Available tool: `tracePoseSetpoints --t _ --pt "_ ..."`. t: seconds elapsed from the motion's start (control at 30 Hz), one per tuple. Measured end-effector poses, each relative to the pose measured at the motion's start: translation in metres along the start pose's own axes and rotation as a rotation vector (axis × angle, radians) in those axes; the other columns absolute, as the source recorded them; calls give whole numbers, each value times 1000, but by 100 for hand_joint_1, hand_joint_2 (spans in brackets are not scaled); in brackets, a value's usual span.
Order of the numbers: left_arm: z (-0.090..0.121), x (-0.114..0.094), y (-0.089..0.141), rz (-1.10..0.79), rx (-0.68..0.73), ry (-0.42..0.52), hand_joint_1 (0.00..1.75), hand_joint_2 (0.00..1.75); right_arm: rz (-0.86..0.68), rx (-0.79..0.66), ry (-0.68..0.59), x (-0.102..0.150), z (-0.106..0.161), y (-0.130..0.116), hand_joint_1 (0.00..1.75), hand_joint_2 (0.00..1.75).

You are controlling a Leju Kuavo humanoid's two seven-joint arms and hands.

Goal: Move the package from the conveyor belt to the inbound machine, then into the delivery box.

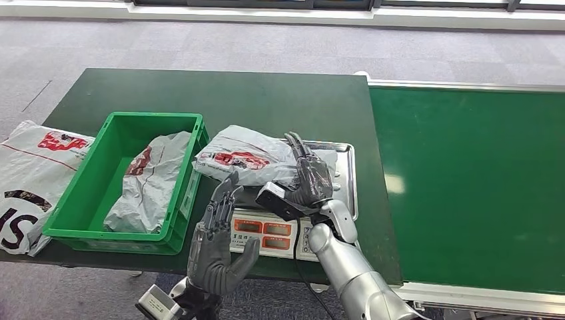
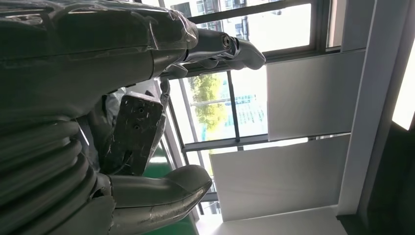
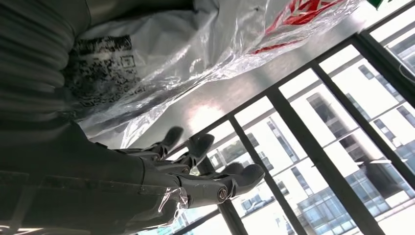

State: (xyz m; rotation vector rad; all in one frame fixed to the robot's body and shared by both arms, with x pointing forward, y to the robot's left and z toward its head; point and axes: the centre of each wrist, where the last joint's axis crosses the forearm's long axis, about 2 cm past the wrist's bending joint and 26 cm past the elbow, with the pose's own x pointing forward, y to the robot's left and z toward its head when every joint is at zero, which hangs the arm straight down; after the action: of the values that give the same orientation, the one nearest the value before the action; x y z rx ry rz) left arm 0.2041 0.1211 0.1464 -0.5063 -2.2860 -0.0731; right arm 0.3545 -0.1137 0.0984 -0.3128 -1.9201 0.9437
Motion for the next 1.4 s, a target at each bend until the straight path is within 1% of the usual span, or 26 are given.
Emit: tracePoseSetpoints --t 0.37,0.57,0.63,0.73,0.8,0.87,1.07,1.4 --pt "0 -1 0 3 -5 1 0 175 -15 12 -1 -1 1 2 0 175" --pt "-4 -3 0 12 -21 -1 0 175 -99 17 -42 -1 -1 1 0 175" --pt "-5 -4 -1 12 -23 -2 0 175 -191 -23 -49 0 -1 0 0 175" --pt "-8 -6 -1 12 -27 -3 0 175 -317 -183 -63 4 -4 -11 0 175" --pt "-9 -7 -2 11 -29 -4 0 175 -332 -277 -82 7 -8 -20 0 175" --pt "-11 -8 -2 12 -31 -6 0 175 -331 -324 -111 10 -10 -27 0 175" --pt "-13 -9 -3 13 -32 -4 0 175 -311 -339 -176 17 -12 -35 0 175" --pt "-14 -11 -3 13 -32 -2 0 175 -290 -356 -205 19 -11 -40 0 175"
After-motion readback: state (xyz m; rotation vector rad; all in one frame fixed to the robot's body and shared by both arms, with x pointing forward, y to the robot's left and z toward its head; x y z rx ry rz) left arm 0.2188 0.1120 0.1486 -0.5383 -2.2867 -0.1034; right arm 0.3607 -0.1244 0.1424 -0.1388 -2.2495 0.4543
